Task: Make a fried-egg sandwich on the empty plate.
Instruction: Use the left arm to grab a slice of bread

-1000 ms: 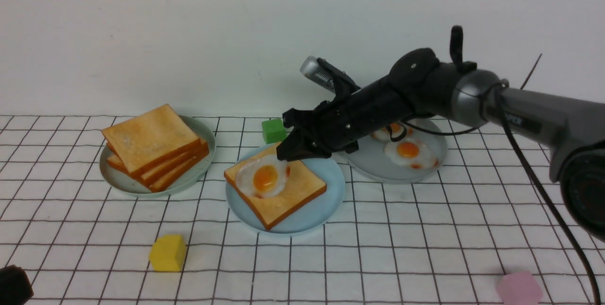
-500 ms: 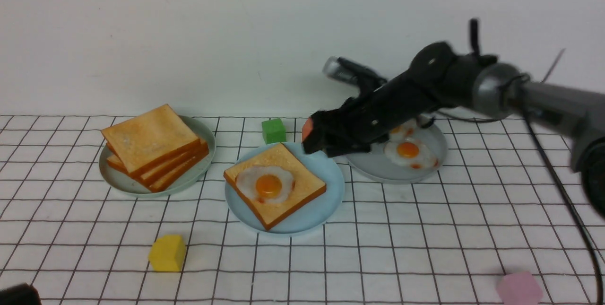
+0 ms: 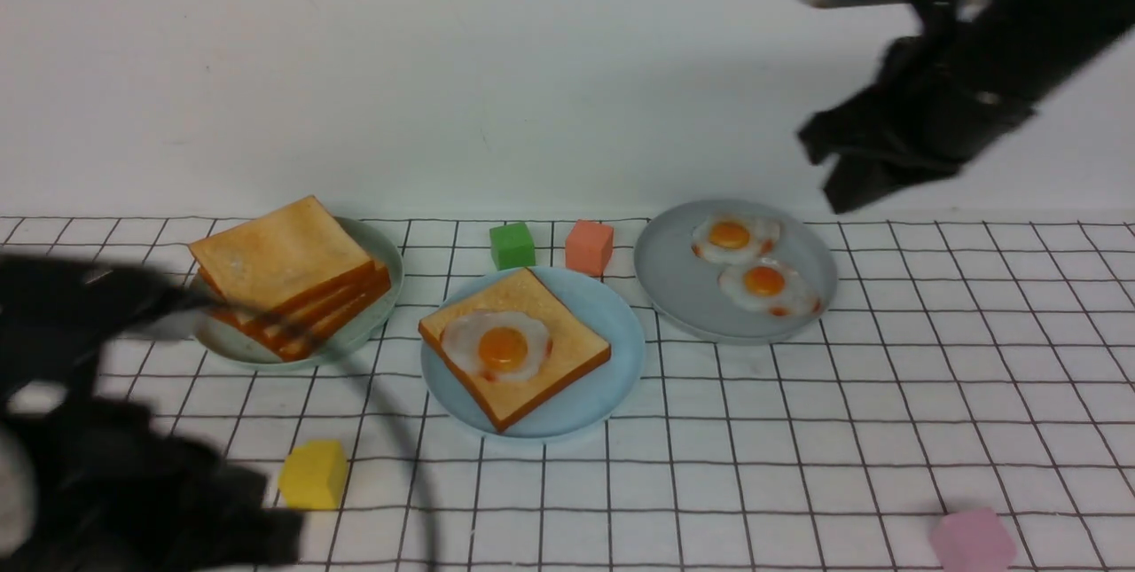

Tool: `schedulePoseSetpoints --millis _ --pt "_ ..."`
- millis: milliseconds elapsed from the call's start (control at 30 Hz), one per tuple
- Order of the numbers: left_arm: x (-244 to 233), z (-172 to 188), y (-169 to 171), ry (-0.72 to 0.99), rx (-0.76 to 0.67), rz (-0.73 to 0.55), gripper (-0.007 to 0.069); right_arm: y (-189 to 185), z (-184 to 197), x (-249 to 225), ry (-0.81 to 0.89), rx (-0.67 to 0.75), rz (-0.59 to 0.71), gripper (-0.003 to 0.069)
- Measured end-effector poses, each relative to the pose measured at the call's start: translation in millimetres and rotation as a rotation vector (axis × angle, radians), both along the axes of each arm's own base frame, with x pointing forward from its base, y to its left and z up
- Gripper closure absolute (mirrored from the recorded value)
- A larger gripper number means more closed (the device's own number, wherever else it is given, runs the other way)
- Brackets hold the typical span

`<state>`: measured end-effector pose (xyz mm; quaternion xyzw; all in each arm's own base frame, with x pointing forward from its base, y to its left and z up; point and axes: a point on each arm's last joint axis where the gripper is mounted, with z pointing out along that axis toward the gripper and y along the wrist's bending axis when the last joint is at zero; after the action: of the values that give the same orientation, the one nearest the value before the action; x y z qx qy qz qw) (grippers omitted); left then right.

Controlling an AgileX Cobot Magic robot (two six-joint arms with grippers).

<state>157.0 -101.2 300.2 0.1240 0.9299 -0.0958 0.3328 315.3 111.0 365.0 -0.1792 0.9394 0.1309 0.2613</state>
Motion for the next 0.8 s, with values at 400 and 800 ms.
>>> schedulePoseSetpoints --millis 400,800 --pt "126 9 11 0.070 0.123 0.041 0.0638 -38 3 -146 -0.189 0.128 -0.025 0.0645" --pt "211 -50 53 0.157 0.355 -0.133 0.0561 -31 28 -182 -0.387 0.291 0.177 0.0642"
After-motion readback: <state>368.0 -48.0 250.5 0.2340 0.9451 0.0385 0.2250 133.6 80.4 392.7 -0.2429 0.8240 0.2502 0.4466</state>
